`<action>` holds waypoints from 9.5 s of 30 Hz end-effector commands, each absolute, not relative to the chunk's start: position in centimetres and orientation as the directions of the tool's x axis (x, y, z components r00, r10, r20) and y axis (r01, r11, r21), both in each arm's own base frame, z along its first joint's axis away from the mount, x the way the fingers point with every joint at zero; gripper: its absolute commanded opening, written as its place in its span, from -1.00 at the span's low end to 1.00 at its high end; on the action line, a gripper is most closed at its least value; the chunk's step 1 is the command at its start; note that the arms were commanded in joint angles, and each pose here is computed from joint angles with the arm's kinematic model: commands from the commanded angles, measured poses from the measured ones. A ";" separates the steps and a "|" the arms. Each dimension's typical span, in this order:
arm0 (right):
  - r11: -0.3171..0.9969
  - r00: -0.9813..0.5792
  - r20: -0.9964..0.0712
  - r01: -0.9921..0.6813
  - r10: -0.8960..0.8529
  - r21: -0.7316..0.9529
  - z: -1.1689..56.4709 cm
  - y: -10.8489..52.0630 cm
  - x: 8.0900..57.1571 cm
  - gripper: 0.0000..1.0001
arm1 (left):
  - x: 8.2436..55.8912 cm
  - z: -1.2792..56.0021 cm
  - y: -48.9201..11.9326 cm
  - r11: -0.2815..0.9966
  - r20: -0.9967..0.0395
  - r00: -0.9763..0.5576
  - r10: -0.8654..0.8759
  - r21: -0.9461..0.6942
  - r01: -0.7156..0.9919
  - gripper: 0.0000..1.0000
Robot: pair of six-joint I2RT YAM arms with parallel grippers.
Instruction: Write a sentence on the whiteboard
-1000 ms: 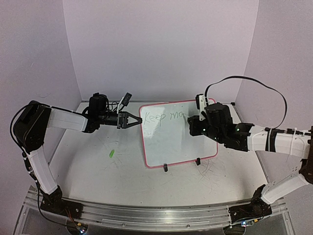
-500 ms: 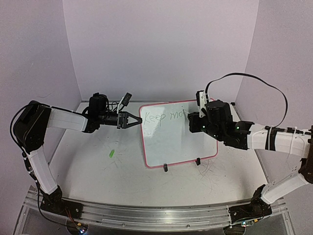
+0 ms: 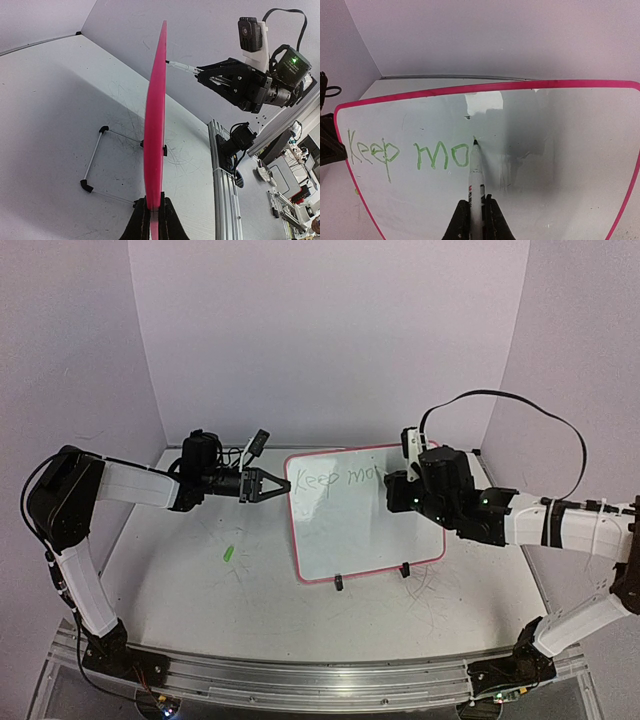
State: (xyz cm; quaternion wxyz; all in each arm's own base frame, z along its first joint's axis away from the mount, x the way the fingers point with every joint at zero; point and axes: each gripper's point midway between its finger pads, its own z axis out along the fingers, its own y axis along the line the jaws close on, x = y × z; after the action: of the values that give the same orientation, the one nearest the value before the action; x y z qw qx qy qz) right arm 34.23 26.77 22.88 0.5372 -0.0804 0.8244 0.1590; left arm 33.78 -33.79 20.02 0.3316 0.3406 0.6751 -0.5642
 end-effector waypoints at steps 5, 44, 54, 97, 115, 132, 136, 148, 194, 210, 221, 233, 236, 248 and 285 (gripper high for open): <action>0.944 -0.447 -0.893 -0.270 0.053 0.191 21.3 25.7 33.5 -1.00 | 33.9 22.3 -33.9 0.115 -0.867 -0.492 0.077 -0.482 0.868 -1.00; 0.962 -0.385 -0.919 -0.206 0.090 0.181 23.6 25.4 35.4 -1.00 | 33.9 22.1 -33.9 0.114 -0.866 -0.494 0.081 -0.485 0.867 -1.00; 0.966 -0.370 -0.925 -0.198 0.085 0.168 24.0 25.1 35.9 -1.00 | 33.9 22.1 -33.9 0.115 -0.865 -0.495 0.082 -0.485 0.867 -1.00; 0.937 -0.314 -0.945 -0.297 0.088 0.186 26.5 25.8 36.2 -1.00 | 33.9 22.1 -33.9 0.118 -0.866 -0.493 0.084 -0.483 0.868 -1.00; 0.954 -0.379 -0.920 -0.226 0.100 0.196 24.0 24.0 35.7 -1.00 | 34.0 22.1 -33.9 0.118 -0.866 -0.493 0.084 -0.482 0.868 -1.00; 0.930 -0.368 -0.927 -0.307 0.079 0.202 24.5 25.0 35.0 -1.00 | 34.0 22.0 -33.9 0.120 -0.865 -0.494 0.086 -0.484 0.867 -1.00; 0.931 -0.361 -0.929 -0.306 0.082 0.200 24.7 25.1 35.3 -1.00 | 34.0 22.0 -33.9 0.120 -0.866 -0.493 0.086 -0.482 0.868 -1.00; 0.952 -0.382 -0.920 -0.241 0.087 0.191 23.4 24.3 35.7 -1.00 | 34.0 22.1 -33.9 0.119 -0.867 -0.491 0.086 -0.480 0.869 -1.00; 0.944 -0.360 -0.928 -0.265 0.091 0.196 25.1 24.2 35.0 -1.00 | 34.0 21.9 -33.9 0.121 -0.865 -0.494 0.089 -0.483 0.868 -1.00; 0.958 -0.361 -0.928 -0.225 0.090 0.180 24.6 23.7 35.9 -1.00 | 34.0 22.0 -33.9 0.119 -0.865 -0.493 0.090 -0.482 0.868 -1.00; 0.959 -0.403 -0.912 -0.220 0.075 0.176 22.7 23.4 35.4 -1.00 | 34.0 22.0 -33.9 0.120 -0.866 -0.492 0.089 -0.481 0.868 -1.00; 0.954 -0.441 -0.892 -0.218 0.094 0.208 21.4 22.9 34.2 -1.00 | 34.0 21.9 -33.9 0.119 -0.865 -0.494 0.090 -0.483 0.867 -1.00; 0.952 -0.439 -0.893 -0.219 0.098 0.212 21.6 22.8 34.2 -1.00 | 34.0 21.9 -33.9 0.118 -0.864 -0.495 0.091 -0.484 0.867 -1.00; 0.951 -0.429 -0.897 -0.221 0.103 0.215 21.9 23.3 34.6 -1.00 | 34.0 21.9 -33.9 0.119 -0.864 -0.494 0.091 -0.483 0.867 -1.00; 0.967 -0.358 -0.924 -0.155 0.136 0.202 24.0 23.0 36.6 -1.00 | 34.0 21.9 -33.9 0.120 -0.865 -0.494 0.092 -0.483 0.867 -1.00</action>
State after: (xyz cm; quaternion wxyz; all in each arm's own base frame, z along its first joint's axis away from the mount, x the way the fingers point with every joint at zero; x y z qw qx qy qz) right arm 35.93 23.72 22.72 0.5511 -0.0313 0.8227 0.1361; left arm 33.66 -33.97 20.02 0.3261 0.3467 0.6765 -0.5619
